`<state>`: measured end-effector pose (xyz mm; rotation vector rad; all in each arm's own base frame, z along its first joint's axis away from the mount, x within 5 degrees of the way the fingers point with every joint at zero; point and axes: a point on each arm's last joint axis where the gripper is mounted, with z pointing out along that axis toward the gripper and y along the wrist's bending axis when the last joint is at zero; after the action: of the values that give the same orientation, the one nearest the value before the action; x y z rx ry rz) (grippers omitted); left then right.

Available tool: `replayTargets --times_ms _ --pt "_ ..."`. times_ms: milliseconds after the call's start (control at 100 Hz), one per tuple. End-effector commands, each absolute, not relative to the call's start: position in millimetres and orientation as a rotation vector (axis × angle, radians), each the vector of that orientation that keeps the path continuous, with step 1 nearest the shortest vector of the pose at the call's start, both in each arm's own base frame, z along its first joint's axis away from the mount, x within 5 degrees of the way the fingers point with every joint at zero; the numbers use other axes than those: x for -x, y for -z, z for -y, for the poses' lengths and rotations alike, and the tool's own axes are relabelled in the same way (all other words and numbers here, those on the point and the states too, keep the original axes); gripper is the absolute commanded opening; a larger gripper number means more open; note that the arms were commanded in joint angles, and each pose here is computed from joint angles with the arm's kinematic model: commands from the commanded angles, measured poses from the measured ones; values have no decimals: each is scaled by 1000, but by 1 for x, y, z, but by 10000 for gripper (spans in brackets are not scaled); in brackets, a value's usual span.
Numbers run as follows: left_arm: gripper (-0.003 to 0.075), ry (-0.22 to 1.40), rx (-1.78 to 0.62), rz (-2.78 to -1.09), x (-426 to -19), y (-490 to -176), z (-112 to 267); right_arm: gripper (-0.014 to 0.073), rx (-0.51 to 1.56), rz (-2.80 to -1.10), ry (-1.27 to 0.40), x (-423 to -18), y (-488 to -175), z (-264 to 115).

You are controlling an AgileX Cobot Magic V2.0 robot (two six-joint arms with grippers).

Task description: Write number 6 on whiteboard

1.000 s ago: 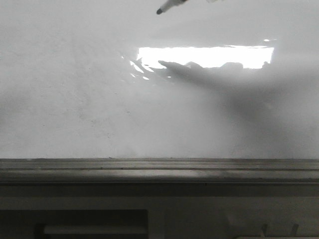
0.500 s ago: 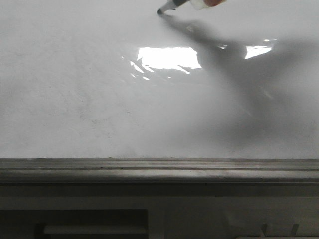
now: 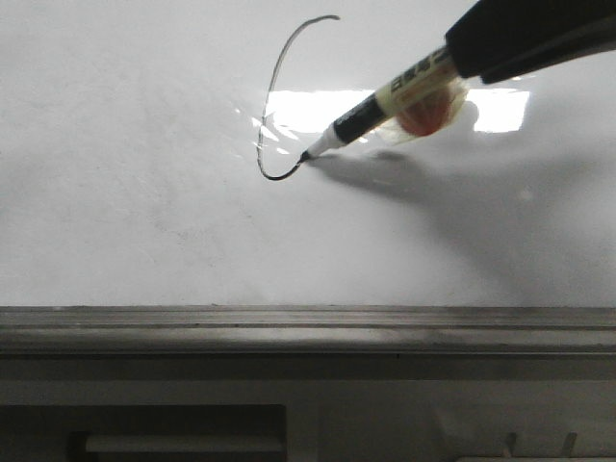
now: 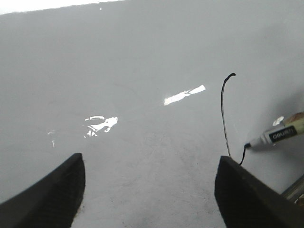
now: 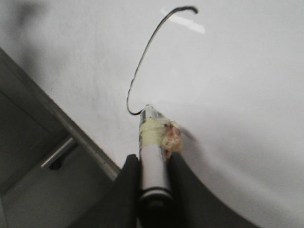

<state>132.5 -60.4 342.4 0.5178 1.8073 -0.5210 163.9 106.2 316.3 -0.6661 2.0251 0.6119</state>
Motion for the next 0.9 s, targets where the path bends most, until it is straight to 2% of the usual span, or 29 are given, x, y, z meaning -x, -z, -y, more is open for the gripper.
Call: replayTargets --times_ms 0,200,440,580,740,890 --pt "510 535 -453 -1755 -134 -356 59 -45 553 -1904 -501 -172 -335 -94" --pt "511 536 -452 -1755 -133 -356 59 -45 552 -1874 -532 -180 -344 -103" --pt "510 536 -452 -1755 -133 -356 59 -45 696 -1895 -622 -190 -351 -130" --pt "510 538 -475 -1753 -133 -355 60 -45 782 -1862 -682 -175 -370 -132" --pt "510 614 -644 -1679 -124 -358 71 -45 879 -1843 -734 -160 -386 -131" --pt "510 670 -794 -1590 -115 -360 85 -45 961 -1879 -783 -161 -388 -137"
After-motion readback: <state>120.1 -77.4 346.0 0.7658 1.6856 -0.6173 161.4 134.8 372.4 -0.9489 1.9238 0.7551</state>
